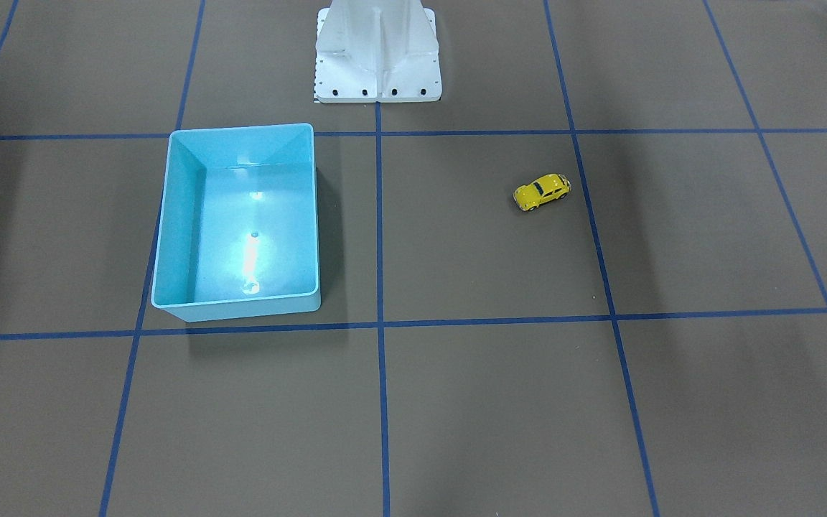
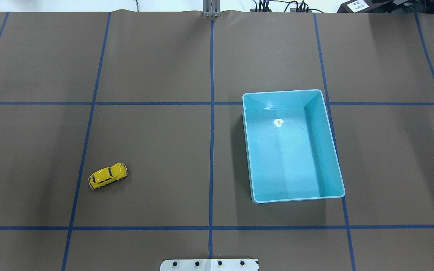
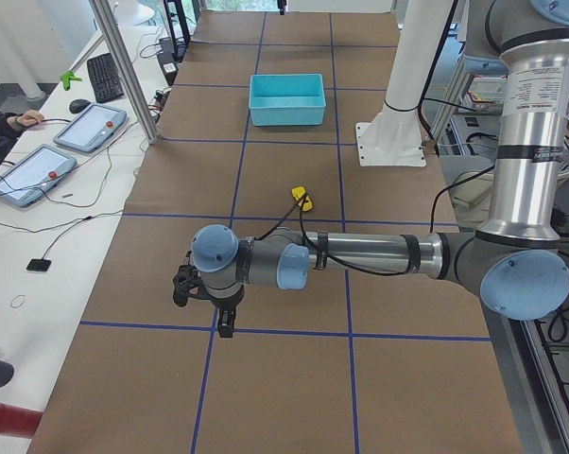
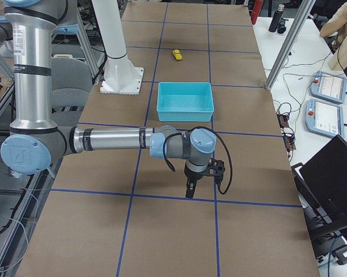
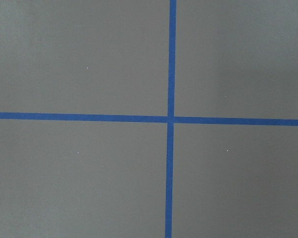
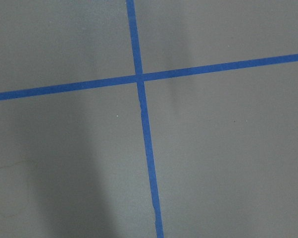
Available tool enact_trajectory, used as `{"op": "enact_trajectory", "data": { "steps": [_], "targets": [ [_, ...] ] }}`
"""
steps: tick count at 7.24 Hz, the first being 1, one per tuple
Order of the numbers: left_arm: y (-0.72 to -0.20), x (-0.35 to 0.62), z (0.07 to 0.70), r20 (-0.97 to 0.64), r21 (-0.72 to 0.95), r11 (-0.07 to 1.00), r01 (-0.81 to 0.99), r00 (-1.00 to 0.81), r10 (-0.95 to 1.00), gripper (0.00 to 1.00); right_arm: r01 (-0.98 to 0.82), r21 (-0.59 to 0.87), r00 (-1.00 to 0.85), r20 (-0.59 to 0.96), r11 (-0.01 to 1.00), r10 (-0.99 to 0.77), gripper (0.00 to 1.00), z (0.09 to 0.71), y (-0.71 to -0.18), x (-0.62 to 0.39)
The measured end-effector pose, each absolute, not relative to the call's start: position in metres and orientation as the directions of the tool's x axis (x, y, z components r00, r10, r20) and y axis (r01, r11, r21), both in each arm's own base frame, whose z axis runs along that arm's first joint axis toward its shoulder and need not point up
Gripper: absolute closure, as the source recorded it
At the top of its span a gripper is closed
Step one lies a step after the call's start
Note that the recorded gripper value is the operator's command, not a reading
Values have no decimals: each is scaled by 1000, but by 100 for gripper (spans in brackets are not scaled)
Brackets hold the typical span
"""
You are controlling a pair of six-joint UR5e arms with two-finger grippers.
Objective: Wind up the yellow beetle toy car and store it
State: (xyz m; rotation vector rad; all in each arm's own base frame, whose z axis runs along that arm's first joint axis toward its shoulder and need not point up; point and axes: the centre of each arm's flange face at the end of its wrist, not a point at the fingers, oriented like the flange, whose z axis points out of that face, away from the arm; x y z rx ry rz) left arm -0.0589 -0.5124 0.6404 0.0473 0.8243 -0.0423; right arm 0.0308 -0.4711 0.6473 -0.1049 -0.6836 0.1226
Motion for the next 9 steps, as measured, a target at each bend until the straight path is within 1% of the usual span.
{"op": "enact_trajectory", "data": {
  "steps": [1, 3, 5, 7, 9],
  "targets": [
    [-512, -58, 637, -735, 32, 998, 54, 678, -13, 0, -86, -141, 769, 620, 986, 156, 0, 655, -472, 32],
    [-508, -53, 623, -735, 59, 997, 44, 678, 14, 0, -99, -86, 764, 632, 991, 131, 0, 643, -479, 37],
    [-509, -46, 612, -735, 79, 996, 30, 677, 38, 0, -121, -73, 753, 643, 990, 139, 0, 637, -479, 48],
    [-513, -19, 571, -734, 108, 994, -21, 672, 94, 0, -130, -85, 744, 650, 988, 154, 0, 643, -473, 54],
    [-527, 13, 493, -724, 93, 992, -81, 679, 123, 0, -129, -114, 734, 657, 985, 172, 0, 656, -468, 54]
  ]
}}
